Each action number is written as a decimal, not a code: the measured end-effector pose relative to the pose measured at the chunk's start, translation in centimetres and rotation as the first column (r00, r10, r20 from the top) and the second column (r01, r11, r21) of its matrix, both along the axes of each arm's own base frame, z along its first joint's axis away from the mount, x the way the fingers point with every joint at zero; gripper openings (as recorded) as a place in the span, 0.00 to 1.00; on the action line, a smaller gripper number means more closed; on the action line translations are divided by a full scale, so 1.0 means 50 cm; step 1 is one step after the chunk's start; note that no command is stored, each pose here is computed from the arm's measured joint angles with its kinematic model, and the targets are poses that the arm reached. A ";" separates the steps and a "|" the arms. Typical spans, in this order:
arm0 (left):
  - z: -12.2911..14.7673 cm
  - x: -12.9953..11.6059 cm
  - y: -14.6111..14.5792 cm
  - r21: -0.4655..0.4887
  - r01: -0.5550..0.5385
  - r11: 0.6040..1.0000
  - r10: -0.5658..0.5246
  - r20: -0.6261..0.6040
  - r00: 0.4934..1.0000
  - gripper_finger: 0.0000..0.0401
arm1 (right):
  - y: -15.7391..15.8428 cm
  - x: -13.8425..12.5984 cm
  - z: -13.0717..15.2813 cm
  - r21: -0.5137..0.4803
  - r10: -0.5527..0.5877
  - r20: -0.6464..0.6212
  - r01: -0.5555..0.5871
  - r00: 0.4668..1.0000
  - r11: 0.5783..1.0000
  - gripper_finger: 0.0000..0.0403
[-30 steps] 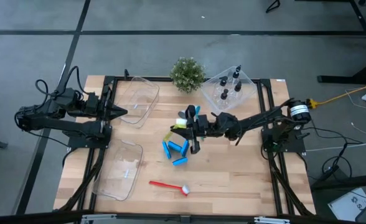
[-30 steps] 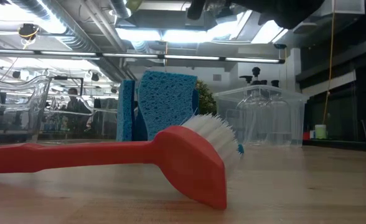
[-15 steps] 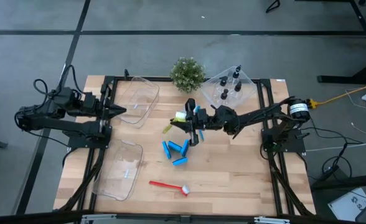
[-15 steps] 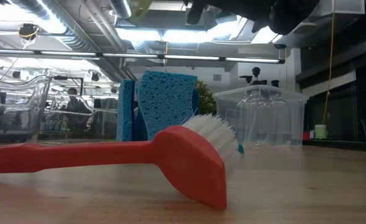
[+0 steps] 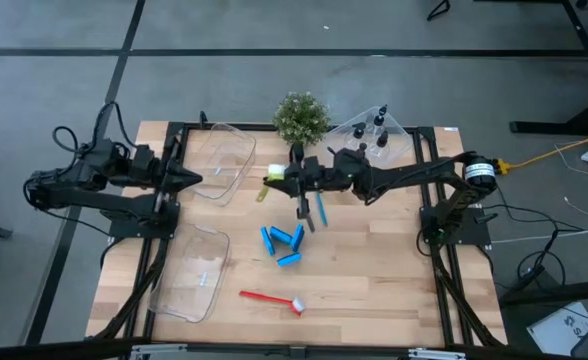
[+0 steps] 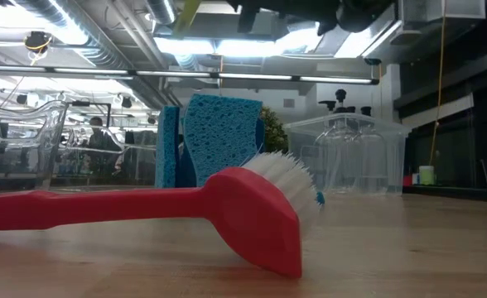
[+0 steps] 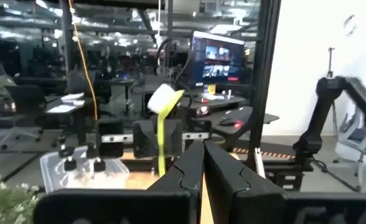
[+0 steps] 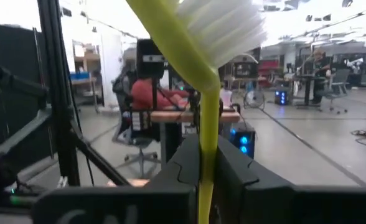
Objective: Pick & Place Kitchen Sink Supplies
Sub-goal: Put the yellow dish brush into the top transparent bin
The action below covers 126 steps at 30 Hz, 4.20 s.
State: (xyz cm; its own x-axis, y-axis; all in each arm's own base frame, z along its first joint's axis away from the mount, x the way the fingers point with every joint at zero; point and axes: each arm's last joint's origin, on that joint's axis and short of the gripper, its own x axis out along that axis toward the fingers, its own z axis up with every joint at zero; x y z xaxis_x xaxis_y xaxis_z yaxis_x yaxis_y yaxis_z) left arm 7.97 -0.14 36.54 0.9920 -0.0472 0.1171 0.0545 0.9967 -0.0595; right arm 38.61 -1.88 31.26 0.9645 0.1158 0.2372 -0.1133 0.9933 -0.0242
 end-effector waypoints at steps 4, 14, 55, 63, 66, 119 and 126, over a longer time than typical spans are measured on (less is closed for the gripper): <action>-0.006 0.021 0.003 -0.027 -0.055 0.998 0.054 -0.048 0.997 0.02 | 0.013 0.004 0.017 -0.025 0.002 0.017 -0.002 1.000 1.000 0.07; -0.059 0.148 0.002 0.043 -0.028 0.999 0.040 -0.296 0.954 0.02 | 0.016 0.005 0.021 -0.048 -0.048 0.027 0.050 0.998 0.998 0.06; -0.051 0.290 0.008 0.186 -0.085 0.979 0.149 -0.365 0.919 0.39 | 0.014 0.007 0.013 -0.142 -0.075 0.002 0.075 0.997 0.987 0.06; -0.044 0.298 0.008 0.177 -0.088 0.980 0.142 -0.321 0.936 0.15 | 0.014 0.007 0.014 -0.141 -0.074 0.008 0.074 0.997 0.987 0.08; -0.045 0.301 0.009 0.177 -0.097 0.979 0.150 -0.319 0.936 0.05 | 0.014 0.006 0.014 -0.142 -0.077 0.007 0.077 0.997 0.987 0.06; -0.101 0.135 0.199 0.121 -0.566 0.815 0.467 -0.716 0.519 0.04 | 0.015 -0.159 -0.139 -0.016 -0.200 -0.780 0.301 0.593 0.954 0.37; -0.153 0.163 0.221 0.421 -0.330 0.845 0.526 -0.764 0.373 0.04 | 0.015 -0.168 -0.164 -0.021 -0.198 -0.794 0.299 0.574 0.954 0.37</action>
State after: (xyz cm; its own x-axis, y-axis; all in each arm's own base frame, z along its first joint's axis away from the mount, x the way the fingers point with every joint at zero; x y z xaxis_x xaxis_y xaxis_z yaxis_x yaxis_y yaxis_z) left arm 16.13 10.93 28.87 0.4872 0.4931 -0.7207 -0.3597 0.8654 0.3489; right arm 30.21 -1.12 23.04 0.7693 -0.1338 -0.6248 0.2134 0.9755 0.0539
